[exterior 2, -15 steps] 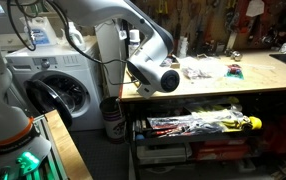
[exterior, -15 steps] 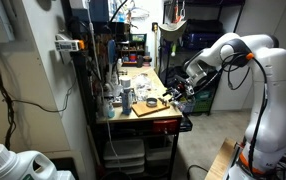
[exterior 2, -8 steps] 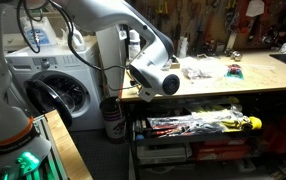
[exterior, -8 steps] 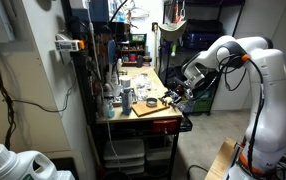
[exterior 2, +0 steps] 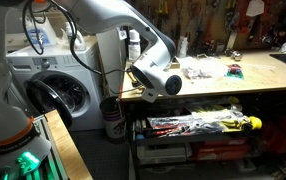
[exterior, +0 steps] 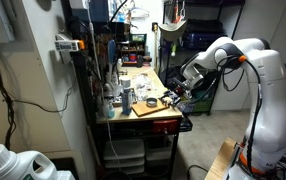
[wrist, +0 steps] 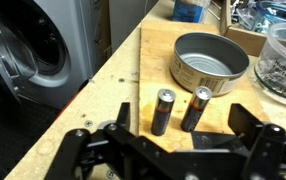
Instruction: Pick up the two batteries and put them in the silver bowl
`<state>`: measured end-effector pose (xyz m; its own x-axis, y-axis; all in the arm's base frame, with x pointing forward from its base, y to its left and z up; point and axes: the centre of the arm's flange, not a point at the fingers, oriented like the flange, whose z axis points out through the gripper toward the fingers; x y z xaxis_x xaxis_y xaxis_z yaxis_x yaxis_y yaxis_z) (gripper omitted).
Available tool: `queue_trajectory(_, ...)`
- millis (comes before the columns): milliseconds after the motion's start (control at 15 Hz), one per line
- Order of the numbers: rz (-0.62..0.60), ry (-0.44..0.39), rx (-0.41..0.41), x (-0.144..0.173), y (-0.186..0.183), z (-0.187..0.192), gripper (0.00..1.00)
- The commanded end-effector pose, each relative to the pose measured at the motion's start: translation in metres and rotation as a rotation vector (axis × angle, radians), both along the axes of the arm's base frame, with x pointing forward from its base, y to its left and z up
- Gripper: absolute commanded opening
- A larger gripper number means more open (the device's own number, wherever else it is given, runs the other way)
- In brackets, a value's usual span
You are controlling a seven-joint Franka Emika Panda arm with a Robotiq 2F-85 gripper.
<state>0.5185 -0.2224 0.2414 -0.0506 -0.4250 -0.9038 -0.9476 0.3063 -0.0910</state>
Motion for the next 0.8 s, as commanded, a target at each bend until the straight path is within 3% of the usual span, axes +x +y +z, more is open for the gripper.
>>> queue_trajectory(0, 0.028, 0.001, 0.017, 0.0034, -0.0027, -0.0065, 0.92)
queue_trajectory(133, 0.025, 0.013, 0.024, 0.0040, -0.0030, -0.0081, 0.90)
queue_trajectory(200, 0.023, 0.018, 0.026, 0.0042, -0.0032, -0.0090, 0.83)
queue_trajectory(267, 0.021, 0.020, 0.028, 0.0043, -0.0034, -0.0099, 0.87)
queue_trajectory(467, 0.017, 0.024, 0.035, 0.0056, -0.0044, -0.0115, 0.82)
queue_trajectory(733, 0.015, 0.026, 0.044, 0.0072, -0.0045, -0.0112, 0.86)
